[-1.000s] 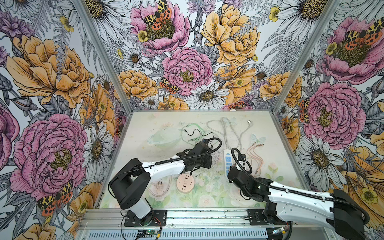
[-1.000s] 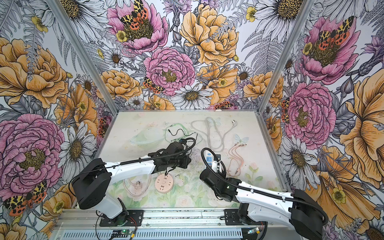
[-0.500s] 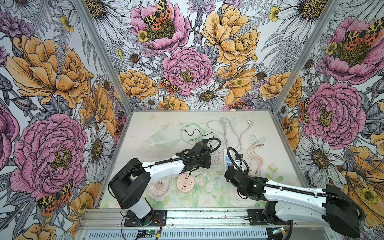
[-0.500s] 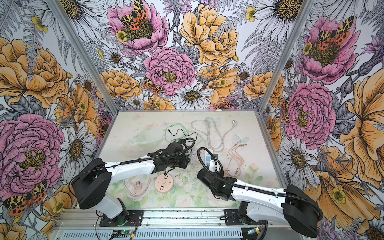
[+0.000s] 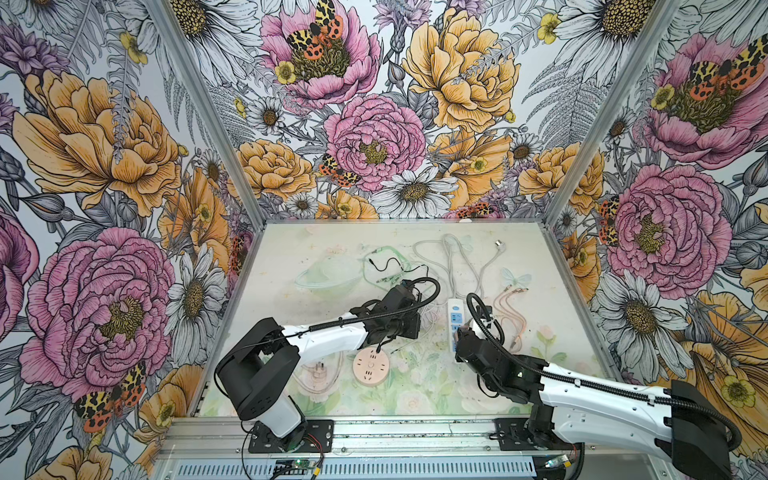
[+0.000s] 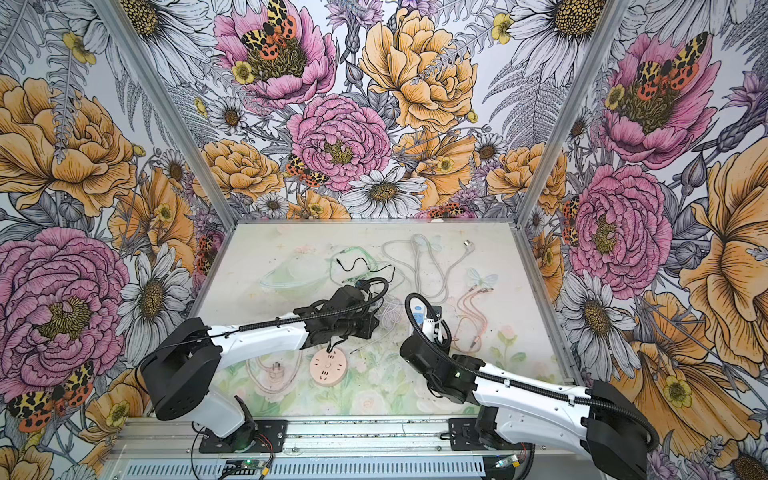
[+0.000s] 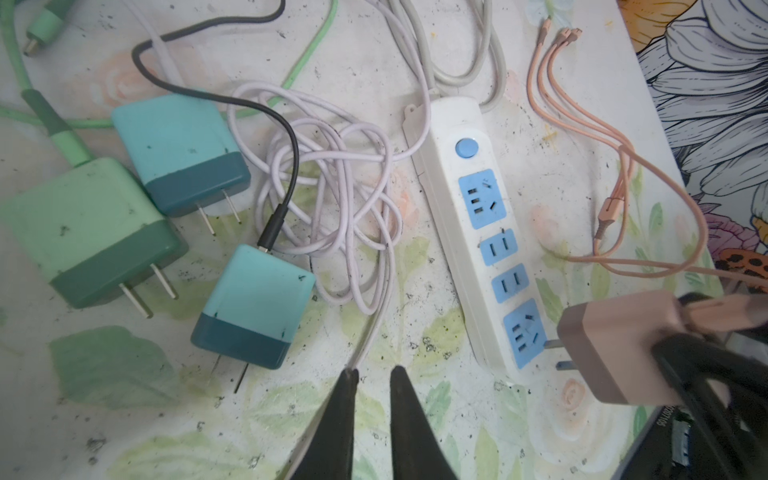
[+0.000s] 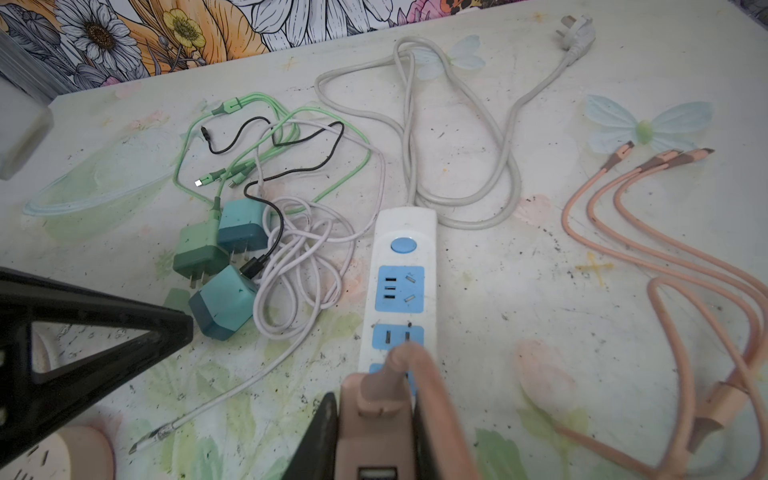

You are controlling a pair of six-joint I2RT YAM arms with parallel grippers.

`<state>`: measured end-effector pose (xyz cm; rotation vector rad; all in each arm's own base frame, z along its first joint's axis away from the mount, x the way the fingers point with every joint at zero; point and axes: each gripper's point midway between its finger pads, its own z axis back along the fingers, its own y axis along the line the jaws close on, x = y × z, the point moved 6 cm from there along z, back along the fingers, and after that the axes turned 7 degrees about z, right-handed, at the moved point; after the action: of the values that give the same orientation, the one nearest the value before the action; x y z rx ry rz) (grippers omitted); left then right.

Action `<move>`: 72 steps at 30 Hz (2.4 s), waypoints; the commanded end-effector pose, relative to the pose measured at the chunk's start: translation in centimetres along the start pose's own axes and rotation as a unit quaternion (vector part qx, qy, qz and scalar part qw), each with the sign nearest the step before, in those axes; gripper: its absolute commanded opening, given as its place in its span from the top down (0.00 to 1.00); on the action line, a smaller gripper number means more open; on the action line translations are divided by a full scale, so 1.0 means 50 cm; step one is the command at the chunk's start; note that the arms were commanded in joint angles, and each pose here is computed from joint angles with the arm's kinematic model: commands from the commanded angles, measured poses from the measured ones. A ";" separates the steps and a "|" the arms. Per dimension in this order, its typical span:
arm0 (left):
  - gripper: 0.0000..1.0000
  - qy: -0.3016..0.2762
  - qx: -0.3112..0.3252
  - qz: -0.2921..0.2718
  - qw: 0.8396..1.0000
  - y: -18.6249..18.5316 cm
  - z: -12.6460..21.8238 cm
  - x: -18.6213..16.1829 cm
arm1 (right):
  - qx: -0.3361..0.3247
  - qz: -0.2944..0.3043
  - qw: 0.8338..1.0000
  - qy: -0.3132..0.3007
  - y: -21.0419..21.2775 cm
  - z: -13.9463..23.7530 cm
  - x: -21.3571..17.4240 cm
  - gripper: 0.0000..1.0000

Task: Insert the plug
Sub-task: 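Align the charger prongs over the socket nearest the robot with the right gripper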

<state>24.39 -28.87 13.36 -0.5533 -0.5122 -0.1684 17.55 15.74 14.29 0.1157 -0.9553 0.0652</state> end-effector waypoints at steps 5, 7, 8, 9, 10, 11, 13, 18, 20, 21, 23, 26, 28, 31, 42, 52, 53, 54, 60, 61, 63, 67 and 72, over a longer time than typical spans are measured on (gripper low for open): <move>0.81 -0.019 -0.009 0.000 1.000 0.000 0.016 0.014 | -0.018 0.019 1.000 0.011 0.012 -0.015 -0.004 1.00; 0.81 -0.019 -0.009 -0.001 1.000 0.000 0.018 0.013 | -0.023 0.024 0.999 0.012 0.012 -0.018 -0.007 1.00; 0.81 -0.019 -0.009 0.000 1.000 0.000 0.019 0.013 | -0.025 0.024 0.999 0.011 0.012 -0.019 -0.007 1.00; 0.81 -0.019 -0.009 0.000 1.000 0.000 0.021 0.013 | -0.027 0.025 0.999 0.011 0.011 -0.019 -0.007 1.00; 0.81 -0.020 -0.008 -0.001 1.000 0.001 0.022 0.013 | -0.028 0.023 0.999 0.011 0.011 -0.020 -0.007 1.00; 0.81 -0.021 -0.008 -0.002 1.000 0.000 0.024 0.014 | -0.029 0.022 0.999 0.009 0.009 -0.020 -0.008 1.00; 0.81 -0.023 -0.008 -0.001 1.000 0.001 0.026 0.014 | -0.031 0.018 0.999 0.007 0.007 -0.018 -0.007 1.00; 0.81 -0.022 -0.008 0.000 1.000 0.001 0.027 0.013 | -0.030 0.013 0.999 -0.001 0.001 -0.013 -0.005 1.00; 0.81 -0.022 -0.008 0.000 1.000 0.002 0.028 0.012 | -0.025 0.008 1.000 -0.006 0.000 -0.007 0.000 1.00; 0.81 -0.023 -0.008 0.001 1.000 0.002 0.029 0.013 | -0.022 0.005 1.000 -0.009 0.000 -0.004 0.003 1.00; 0.81 -0.023 -0.008 0.000 1.000 0.002 0.029 0.013 | -0.017 0.002 1.000 -0.014 -0.001 0.001 0.009 1.00; 0.81 -0.022 -0.008 0.001 1.000 0.002 0.029 0.012 | -0.018 0.004 1.000 -0.017 -0.001 0.002 0.011 1.00; 0.81 -0.023 -0.008 0.001 1.000 0.002 0.029 0.013 | -0.022 0.010 1.000 -0.012 -0.001 -0.002 0.006 1.00; 0.81 -0.022 -0.008 0.001 1.000 0.003 0.029 0.011 | -0.027 0.016 0.999 0.000 0.003 -0.011 -0.004 1.00; 0.81 -0.022 -0.003 0.001 1.000 0.011 0.030 0.013 | -0.039 0.024 0.999 0.007 0.012 -0.024 -0.007 1.00; 0.81 -0.023 -0.008 0.000 1.000 0.007 0.032 0.015 | -0.027 0.036 0.999 0.022 0.015 -0.025 -0.017 1.00; 0.81 -0.023 -0.008 0.000 1.000 0.007 0.034 0.014 | -0.027 0.036 0.999 0.022 0.014 -0.025 -0.017 1.00; 0.81 -0.024 -0.008 0.000 1.000 0.007 0.035 0.015 | -0.026 0.036 0.999 0.022 0.015 -0.024 -0.017 1.00; 0.81 -0.025 -0.006 0.001 1.000 0.008 0.038 0.016 | -0.024 0.045 0.998 0.031 0.019 -0.029 -0.022 1.00; 0.81 -0.025 -0.006 0.001 1.000 0.008 0.038 0.015 | -0.024 0.047 0.998 0.033 0.021 -0.030 -0.023 1.00; 0.81 -0.025 -0.005 0.003 1.000 0.009 0.038 0.015 | -0.020 0.058 0.998 0.035 0.026 -0.031 -0.021 1.00; 0.81 -0.025 -0.004 0.002 1.000 0.009 0.038 0.012 | -0.016 0.080 0.996 0.036 0.029 -0.029 -0.019 1.00; 0.81 -0.026 -0.005 0.006 1.000 0.008 0.040 0.013 | -0.017 0.085 0.996 0.032 0.022 -0.026 -0.019 1.00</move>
<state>24.21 -27.95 14.30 -0.5681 -0.5346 -0.1555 18.22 16.66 12.67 -0.0136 -0.9077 0.1683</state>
